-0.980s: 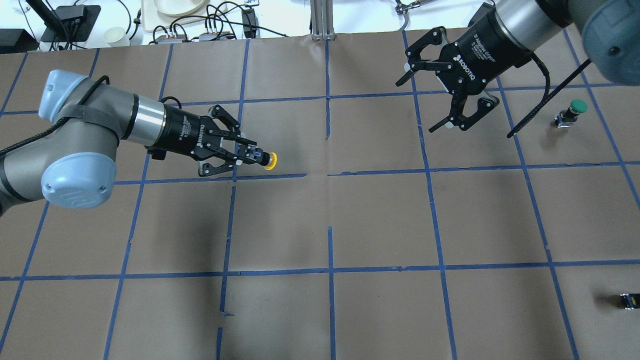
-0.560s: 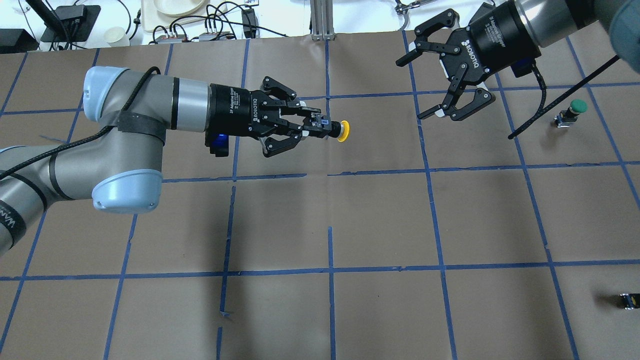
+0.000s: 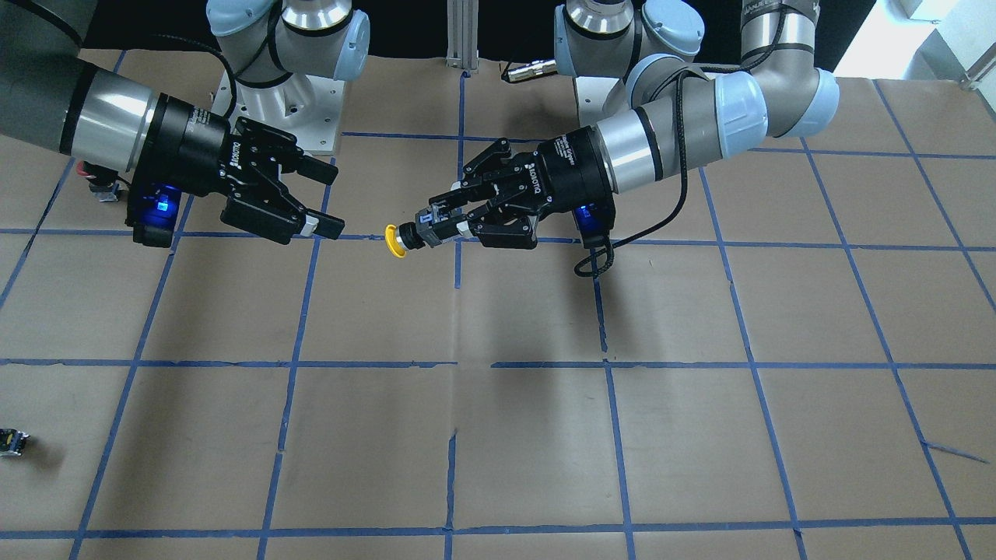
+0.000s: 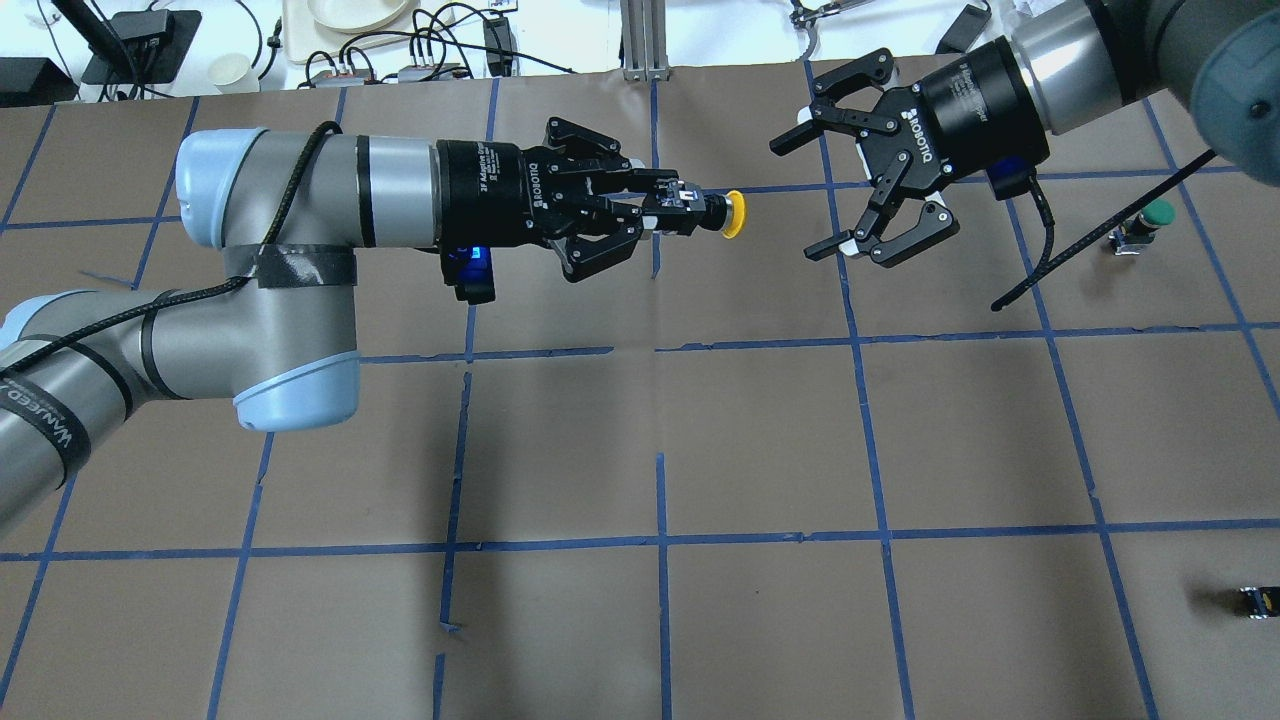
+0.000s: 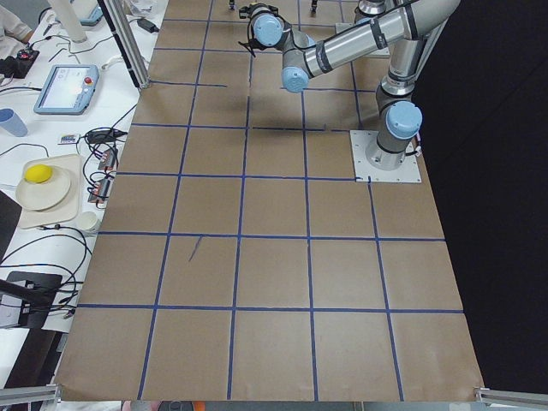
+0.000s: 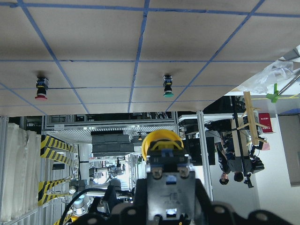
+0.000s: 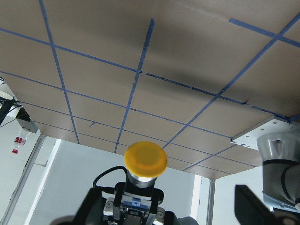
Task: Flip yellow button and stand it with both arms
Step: 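Close the right gripper on the button's yellow cap beside the left gripper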
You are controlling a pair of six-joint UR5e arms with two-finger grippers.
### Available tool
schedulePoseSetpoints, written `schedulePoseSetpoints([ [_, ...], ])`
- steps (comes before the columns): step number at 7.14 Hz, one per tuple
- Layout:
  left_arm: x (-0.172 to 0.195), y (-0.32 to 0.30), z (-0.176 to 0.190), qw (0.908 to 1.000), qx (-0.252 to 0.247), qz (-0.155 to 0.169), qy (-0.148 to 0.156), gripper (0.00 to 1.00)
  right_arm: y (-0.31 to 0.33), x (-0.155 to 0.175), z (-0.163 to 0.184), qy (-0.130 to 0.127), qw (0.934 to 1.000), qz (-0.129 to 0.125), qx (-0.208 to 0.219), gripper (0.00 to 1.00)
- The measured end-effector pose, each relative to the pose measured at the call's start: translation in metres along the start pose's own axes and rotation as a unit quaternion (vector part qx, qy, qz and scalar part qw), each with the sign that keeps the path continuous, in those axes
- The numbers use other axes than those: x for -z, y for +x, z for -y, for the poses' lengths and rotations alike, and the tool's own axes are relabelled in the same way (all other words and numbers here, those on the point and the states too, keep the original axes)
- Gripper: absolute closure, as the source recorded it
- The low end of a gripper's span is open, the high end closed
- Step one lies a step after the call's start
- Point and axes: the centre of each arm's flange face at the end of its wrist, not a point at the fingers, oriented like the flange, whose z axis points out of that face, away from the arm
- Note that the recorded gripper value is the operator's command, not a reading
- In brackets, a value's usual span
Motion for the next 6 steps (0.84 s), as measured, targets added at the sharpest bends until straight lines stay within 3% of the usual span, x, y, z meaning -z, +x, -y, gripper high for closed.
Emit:
schedulePoseSetpoints([
  [6,-0.007,-0.019,-0.026,0.9996,0.006,-0.002,-0.028,0.83,-0.003,-0.013,-0.015,-0.001,0.9998,0.002,-0.021,0.0],
])
